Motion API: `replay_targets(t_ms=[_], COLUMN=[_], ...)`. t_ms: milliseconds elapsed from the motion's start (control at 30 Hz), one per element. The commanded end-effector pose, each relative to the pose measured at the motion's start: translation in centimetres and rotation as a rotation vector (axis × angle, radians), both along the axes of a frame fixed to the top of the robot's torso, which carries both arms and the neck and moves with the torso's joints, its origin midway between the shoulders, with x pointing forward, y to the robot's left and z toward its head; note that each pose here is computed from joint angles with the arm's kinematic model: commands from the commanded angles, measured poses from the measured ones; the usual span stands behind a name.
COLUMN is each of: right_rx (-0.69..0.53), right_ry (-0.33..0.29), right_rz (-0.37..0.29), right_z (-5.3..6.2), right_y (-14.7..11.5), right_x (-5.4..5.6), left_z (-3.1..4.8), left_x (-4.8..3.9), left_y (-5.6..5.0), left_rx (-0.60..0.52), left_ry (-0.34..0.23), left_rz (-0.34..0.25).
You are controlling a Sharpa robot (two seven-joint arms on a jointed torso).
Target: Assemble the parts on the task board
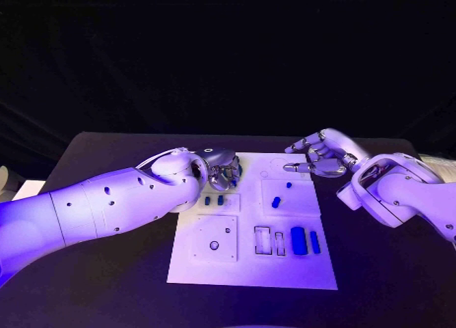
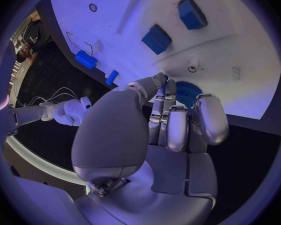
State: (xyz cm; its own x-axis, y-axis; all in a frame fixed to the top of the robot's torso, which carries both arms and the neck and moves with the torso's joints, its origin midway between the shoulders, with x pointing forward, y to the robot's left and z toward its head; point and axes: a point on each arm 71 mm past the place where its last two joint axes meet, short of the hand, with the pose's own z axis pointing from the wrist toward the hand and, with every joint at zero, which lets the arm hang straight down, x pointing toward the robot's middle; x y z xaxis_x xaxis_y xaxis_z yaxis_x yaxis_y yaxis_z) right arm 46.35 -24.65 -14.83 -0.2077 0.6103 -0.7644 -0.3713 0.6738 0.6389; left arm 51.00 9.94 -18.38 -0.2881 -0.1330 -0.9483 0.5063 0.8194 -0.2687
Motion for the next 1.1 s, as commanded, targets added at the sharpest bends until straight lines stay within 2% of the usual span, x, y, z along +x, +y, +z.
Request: replay_targets(t_ms=[33,300,567,800,1100], right_rx=[-0.003,-0.003,-0.004,-0.004,-0.004], right_ry=[0.002,0.003,0.004,0.004,0.005], right_rz=[0.013,0.01,0.008,0.009,0.009], right_z=[0.0,-0.1,-0.1,-0.1,-0.1], right_y=[0.1,0.0,-0.1,-0.1,-0.1], right_x=[0.0,0.0,0.0,0.0,0.0], left_z=[0.81,1.75,1.61,1.4,0.89], left_x=[-0.21,-0.58,-0.35,-0.31,-0.28], left_y=[0.5,2.7,4.7,5.3,5.4], left_rx=[-0.077,-0.114,-0.099,-0.084,-0.056], left_ry=[-0.015,-0.017,0.012,0.032,0.062], left_rz=[0.014,0.052,0.095,0.104,0.103])
